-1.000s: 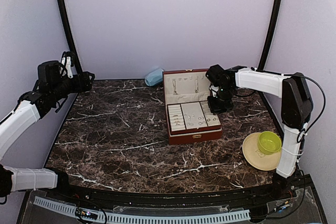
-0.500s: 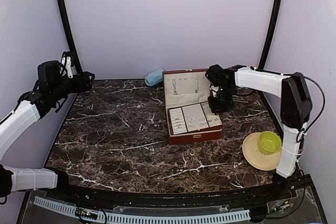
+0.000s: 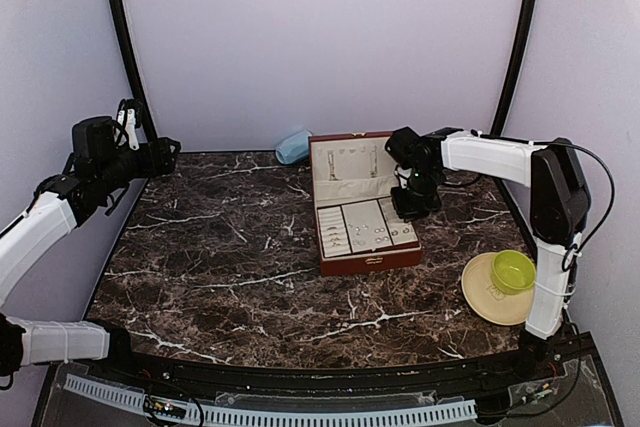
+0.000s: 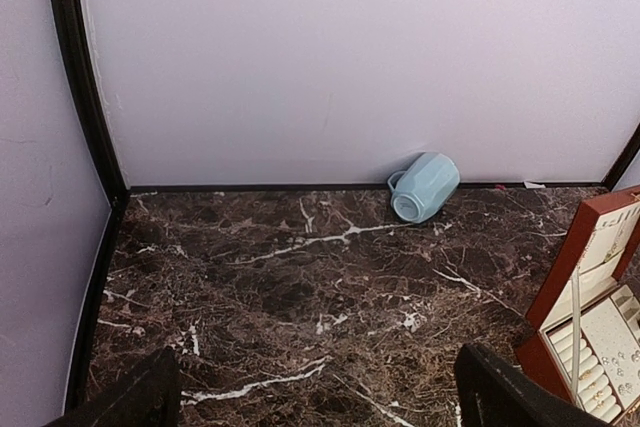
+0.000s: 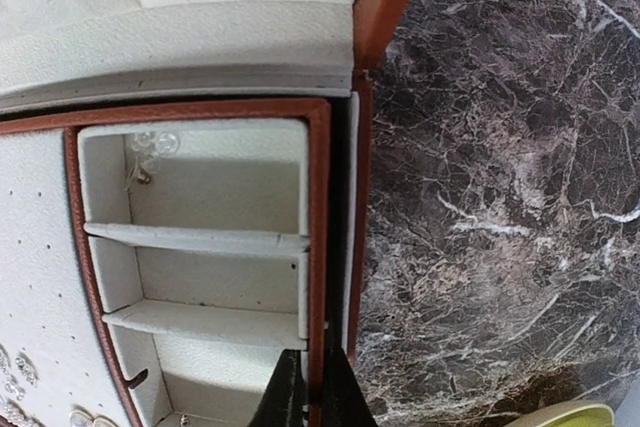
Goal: Organize the mixed jewelry
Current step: Place the compartment layer in the jewelry box.
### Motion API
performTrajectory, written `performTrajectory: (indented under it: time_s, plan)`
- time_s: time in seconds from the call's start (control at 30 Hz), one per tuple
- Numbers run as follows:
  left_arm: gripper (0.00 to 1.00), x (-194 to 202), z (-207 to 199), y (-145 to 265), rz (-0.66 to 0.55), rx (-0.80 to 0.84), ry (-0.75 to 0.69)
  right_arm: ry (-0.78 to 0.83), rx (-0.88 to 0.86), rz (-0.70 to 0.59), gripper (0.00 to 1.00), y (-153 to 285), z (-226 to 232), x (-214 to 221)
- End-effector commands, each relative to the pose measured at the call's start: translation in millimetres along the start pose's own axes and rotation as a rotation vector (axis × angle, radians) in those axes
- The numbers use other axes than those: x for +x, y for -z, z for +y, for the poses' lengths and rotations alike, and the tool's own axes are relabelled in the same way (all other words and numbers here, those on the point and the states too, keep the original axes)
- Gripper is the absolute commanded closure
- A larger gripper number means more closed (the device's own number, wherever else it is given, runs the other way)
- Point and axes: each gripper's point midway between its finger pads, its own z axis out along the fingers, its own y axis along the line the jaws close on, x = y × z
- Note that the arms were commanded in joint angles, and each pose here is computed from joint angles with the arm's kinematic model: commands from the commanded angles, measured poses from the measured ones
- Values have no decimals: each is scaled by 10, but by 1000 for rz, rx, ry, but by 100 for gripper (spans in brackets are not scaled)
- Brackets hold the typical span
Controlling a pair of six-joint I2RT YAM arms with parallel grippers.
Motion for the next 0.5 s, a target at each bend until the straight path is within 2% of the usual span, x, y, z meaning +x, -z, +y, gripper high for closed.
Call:
performTrajectory:
  time_s: [0.0, 0.07, 0.13, 0.47]
  plan:
    - [2, -55, 1, 59, -29, 5, -10, 3, -52, -3, 86, 13, 170, 32]
    - [2, -57, 0, 61, -30, 5, -10, 1, -47, -11, 79, 42, 157, 22]
    - [2, -59, 0, 63, -30, 5, -10, -2, -43, -19, 67, 70, 145, 10]
    - [2, -45, 1, 54, -28, 4, -21, -32, 11, -115, 40, 369, -80, -91]
